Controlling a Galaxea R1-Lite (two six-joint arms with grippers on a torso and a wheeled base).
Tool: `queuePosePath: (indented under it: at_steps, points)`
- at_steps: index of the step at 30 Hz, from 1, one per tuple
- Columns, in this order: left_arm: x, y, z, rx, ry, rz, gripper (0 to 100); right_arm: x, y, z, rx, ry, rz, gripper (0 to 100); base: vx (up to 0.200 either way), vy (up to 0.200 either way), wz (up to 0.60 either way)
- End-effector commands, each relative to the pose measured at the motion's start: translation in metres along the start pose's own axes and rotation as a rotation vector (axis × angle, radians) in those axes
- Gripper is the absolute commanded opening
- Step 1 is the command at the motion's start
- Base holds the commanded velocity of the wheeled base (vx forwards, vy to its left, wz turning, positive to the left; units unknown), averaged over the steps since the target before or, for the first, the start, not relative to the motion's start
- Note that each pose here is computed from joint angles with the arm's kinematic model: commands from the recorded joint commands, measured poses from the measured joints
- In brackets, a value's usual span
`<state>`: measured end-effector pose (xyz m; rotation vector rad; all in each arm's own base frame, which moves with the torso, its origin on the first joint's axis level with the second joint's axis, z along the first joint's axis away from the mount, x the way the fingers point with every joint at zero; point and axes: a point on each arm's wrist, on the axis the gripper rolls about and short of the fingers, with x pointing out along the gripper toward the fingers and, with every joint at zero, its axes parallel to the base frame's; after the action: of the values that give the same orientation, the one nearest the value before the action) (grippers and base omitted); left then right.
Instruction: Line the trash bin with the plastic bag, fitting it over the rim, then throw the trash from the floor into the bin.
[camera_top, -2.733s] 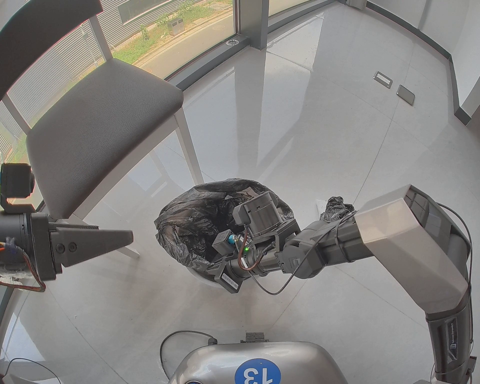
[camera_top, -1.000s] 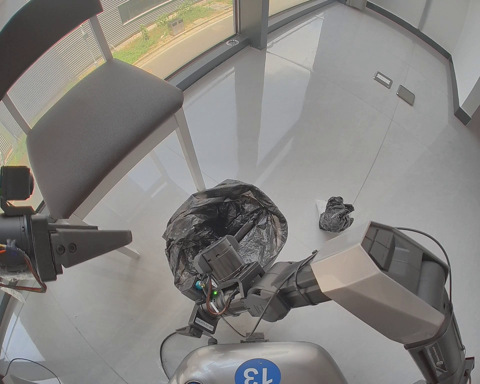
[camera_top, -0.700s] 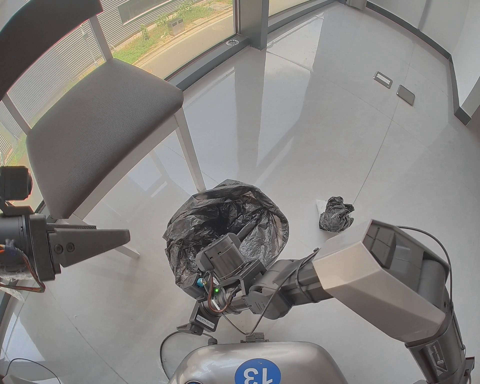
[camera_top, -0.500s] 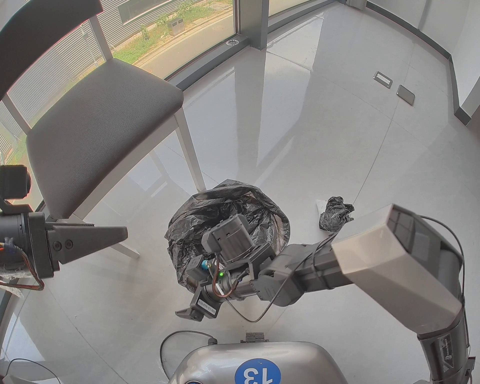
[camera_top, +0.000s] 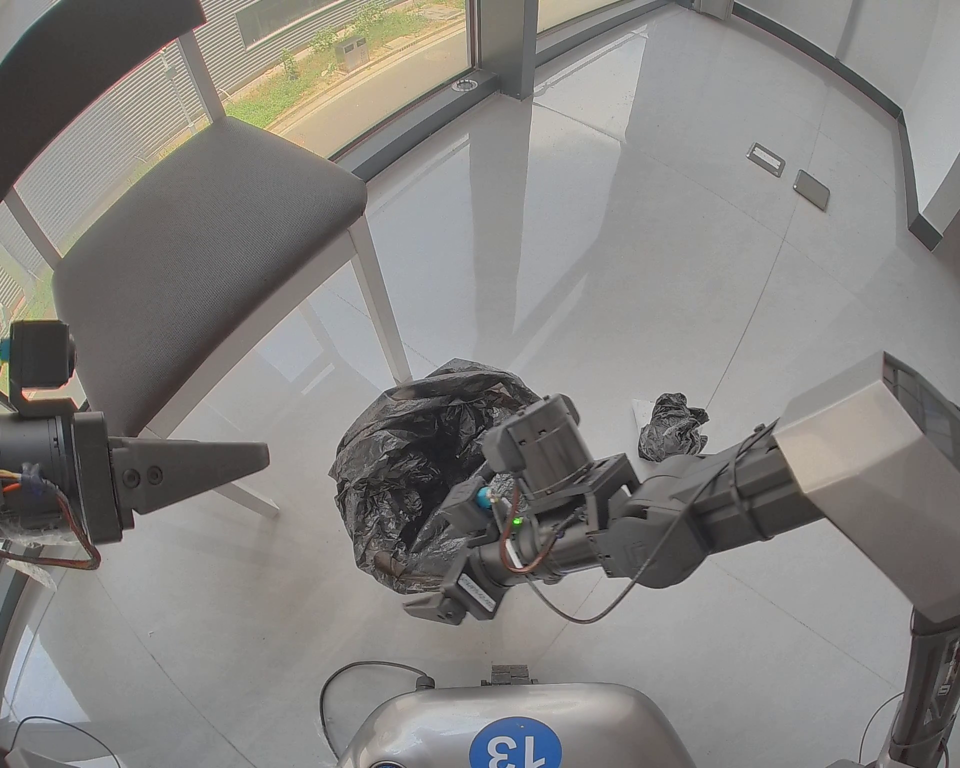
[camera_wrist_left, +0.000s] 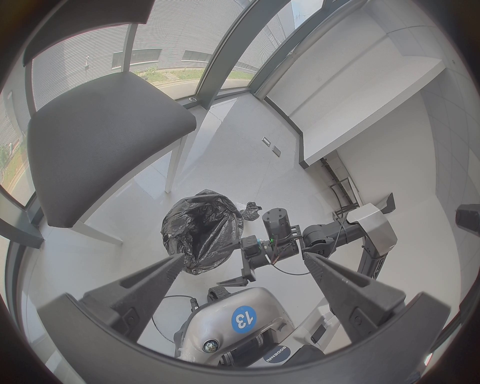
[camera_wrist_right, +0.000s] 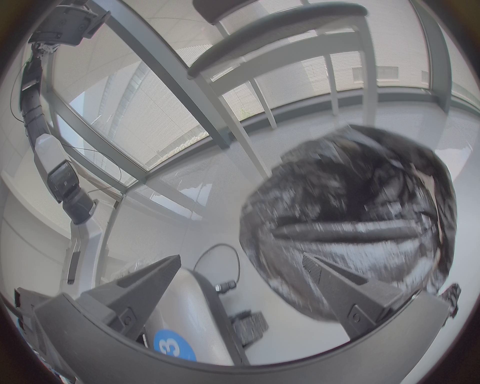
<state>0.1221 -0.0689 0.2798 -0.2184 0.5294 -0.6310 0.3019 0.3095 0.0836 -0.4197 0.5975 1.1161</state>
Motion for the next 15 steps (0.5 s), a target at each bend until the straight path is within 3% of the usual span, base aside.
queuePosePath:
  at_steps: [1, 9, 15]
  points:
    - [0.017, 0.003, 0.001, -0.005, 0.027, -0.008, 100, -0.041, -0.015, -0.026, 0.062, 0.042, -0.05, 100, 0.0, 0.0, 0.0]
    - [0.023, 0.005, 0.002, -0.009, 0.031, -0.003, 100, -0.039, -0.037, -0.054, 0.111, 0.097, -0.085, 100, 0.0, 0.0, 0.0]
    - [0.025, 0.006, 0.002, -0.011, 0.038, 0.0, 100, -0.023, -0.055, -0.062, 0.127, 0.079, -0.111, 100, 0.0, 0.0, 0.0]
